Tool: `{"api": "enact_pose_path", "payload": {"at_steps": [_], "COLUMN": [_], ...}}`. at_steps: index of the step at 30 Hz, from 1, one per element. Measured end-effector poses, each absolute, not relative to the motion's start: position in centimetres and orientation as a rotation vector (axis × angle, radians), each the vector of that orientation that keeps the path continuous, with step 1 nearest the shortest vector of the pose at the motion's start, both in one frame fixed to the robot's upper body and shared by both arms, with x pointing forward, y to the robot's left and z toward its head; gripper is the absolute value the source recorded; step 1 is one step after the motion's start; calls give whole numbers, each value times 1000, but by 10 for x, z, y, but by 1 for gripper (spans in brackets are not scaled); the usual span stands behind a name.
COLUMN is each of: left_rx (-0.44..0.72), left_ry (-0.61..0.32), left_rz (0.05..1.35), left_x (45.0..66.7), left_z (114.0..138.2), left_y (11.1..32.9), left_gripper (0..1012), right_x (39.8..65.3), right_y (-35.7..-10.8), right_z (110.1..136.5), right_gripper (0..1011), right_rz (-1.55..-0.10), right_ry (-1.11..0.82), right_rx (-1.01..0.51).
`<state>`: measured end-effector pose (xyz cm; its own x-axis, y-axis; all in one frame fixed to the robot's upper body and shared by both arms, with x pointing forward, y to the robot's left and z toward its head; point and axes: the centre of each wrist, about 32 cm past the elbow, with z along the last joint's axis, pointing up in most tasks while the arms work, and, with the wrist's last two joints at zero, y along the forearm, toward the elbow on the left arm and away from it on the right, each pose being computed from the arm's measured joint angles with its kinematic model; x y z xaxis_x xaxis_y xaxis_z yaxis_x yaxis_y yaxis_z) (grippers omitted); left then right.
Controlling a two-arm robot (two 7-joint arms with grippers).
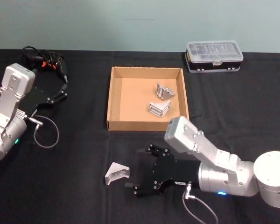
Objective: Use one hand to pick up the angle iron from the table and place it into the box.
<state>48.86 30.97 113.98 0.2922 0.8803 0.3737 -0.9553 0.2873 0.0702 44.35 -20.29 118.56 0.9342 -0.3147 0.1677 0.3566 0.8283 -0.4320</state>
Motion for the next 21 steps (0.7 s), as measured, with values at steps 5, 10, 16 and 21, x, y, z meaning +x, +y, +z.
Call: {"api": "enact_pose_path", "payload": {"at_steps": [5, 10, 16, 21], "left_rx": [304, 304, 304, 304], "left_ry": [-285, -285, -285, -285], "left_rz": [1248, 1248, 1248, 1248], "left_x": [489, 489, 489, 489], "left_z": [1140, 1140, 1140, 1140], "left_y": [310, 310, 310, 310], "left_gripper": [1000, 1000, 1000, 1000], "right_x": [445, 447, 450, 453], "right_y": [-195, -191, -187, -185], "right_z": [1177, 1171, 1164, 1159], "right_gripper": [1002, 1003, 1002, 1002], "right_rz": [-348, -349, -356, -362], "right_ry": [-90, -79, -68, -60], "right_rx": [-494, -500, -506, -513]}}
